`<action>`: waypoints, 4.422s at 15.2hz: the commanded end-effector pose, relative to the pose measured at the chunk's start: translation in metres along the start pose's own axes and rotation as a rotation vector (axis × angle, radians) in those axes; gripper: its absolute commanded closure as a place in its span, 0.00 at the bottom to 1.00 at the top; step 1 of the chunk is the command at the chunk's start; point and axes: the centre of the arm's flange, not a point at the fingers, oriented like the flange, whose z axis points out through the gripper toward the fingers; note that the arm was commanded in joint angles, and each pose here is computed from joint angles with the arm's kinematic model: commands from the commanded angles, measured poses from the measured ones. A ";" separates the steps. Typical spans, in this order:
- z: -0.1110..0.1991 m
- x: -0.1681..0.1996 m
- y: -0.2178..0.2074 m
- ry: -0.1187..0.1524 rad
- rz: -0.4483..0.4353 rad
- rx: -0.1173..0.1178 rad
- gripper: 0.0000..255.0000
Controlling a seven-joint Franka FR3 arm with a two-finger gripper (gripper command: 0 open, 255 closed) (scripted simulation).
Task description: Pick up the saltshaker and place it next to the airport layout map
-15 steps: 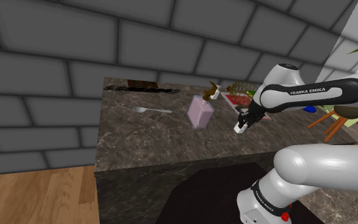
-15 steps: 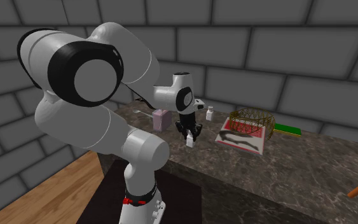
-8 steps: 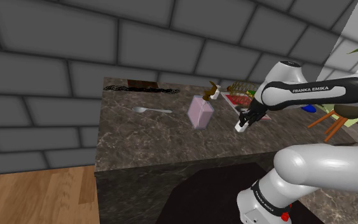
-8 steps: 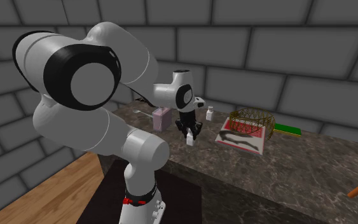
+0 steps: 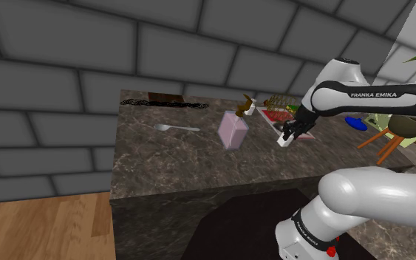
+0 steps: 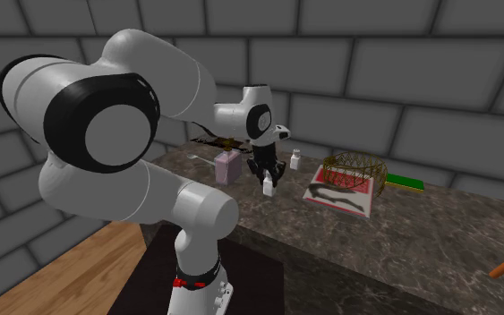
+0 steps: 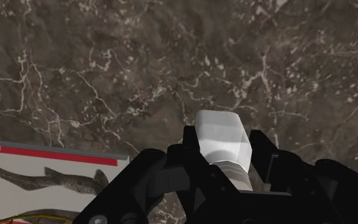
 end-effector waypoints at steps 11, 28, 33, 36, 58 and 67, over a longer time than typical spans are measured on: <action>-0.063 0.005 0.007 -0.001 0.000 0.000 1.00; -0.097 0.081 -0.045 -0.001 0.000 0.000 1.00; -0.087 0.131 -0.086 -0.001 0.000 0.000 1.00; -0.081 0.162 -0.110 -0.001 0.000 0.000 1.00; -0.036 0.385 -0.290 -0.001 0.000 0.000 1.00; -0.005 0.436 -0.334 -0.001 0.000 0.000 1.00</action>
